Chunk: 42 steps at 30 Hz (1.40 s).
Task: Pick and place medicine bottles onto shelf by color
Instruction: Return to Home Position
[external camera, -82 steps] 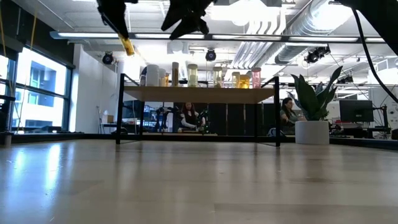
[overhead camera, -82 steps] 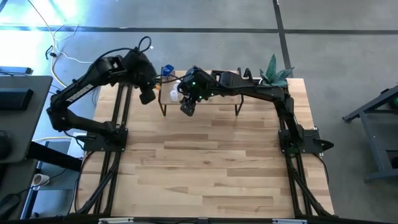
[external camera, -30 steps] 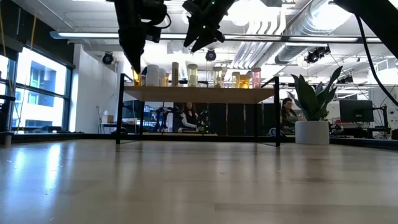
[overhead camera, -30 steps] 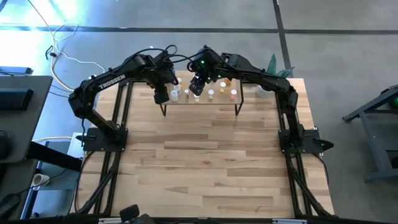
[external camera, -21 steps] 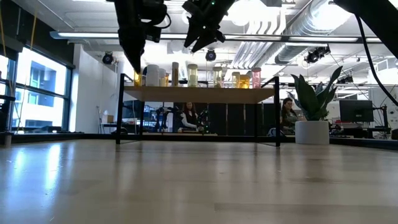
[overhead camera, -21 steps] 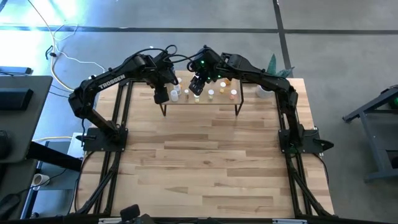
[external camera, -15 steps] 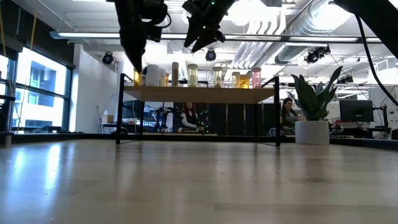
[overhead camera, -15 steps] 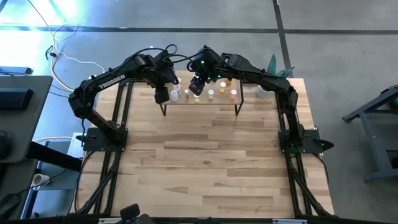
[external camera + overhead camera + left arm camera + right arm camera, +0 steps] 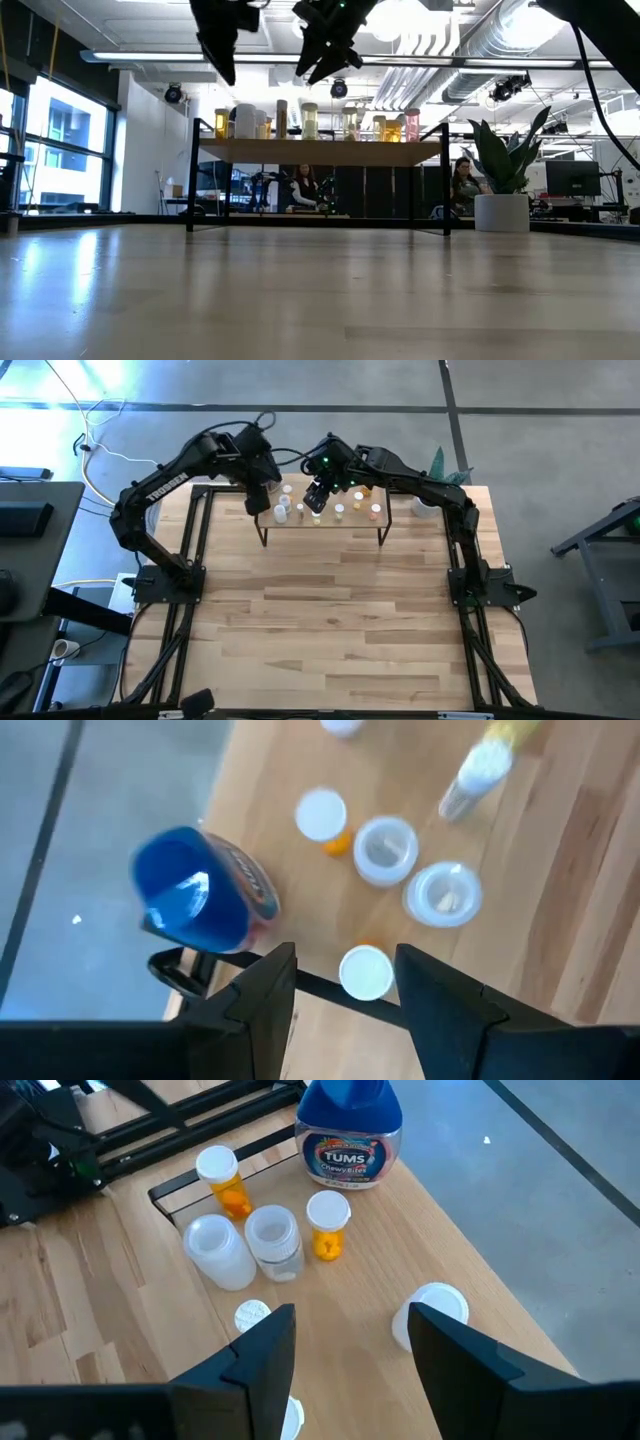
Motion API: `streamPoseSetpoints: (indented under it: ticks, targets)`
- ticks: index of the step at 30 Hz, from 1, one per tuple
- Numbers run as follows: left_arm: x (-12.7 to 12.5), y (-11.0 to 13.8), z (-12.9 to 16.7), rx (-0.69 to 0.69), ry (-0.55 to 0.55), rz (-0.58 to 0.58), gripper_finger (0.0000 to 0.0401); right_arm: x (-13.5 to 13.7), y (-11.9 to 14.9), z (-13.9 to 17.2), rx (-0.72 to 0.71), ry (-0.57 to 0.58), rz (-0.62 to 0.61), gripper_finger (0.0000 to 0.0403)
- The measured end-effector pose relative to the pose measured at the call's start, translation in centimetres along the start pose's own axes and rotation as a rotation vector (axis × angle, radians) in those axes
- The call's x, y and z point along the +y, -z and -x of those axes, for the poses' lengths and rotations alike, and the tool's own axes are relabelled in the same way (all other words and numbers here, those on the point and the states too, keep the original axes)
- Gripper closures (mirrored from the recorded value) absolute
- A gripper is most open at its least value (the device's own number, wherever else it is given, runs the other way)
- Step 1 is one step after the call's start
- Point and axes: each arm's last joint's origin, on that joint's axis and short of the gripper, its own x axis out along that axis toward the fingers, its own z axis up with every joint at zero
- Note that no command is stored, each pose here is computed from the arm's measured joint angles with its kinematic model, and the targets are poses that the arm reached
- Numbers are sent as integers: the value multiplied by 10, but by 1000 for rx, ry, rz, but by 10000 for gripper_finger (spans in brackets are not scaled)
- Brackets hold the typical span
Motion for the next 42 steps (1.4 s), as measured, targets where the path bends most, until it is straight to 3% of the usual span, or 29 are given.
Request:
streamPoseSetpoints:
  ticks: [9,13,18,31,42]
  targets:
    - [-7,17,53,-165,55,140,238,6,0,6,-8,-39,36,217]
    - [-23,38,72,-294,93,152,238,15,0,14,-23,-57,66,217]
    - [-52,73,75,-468,130,160,238,26,-2,23,-54,-83,87,217]
    - [-113,158,12,-791,362,196,238,71,-8,34,-201,-180,125,217]
    - [-135,204,-49,-974,472,164,238,84,0,36,-147,-189,-17,217]
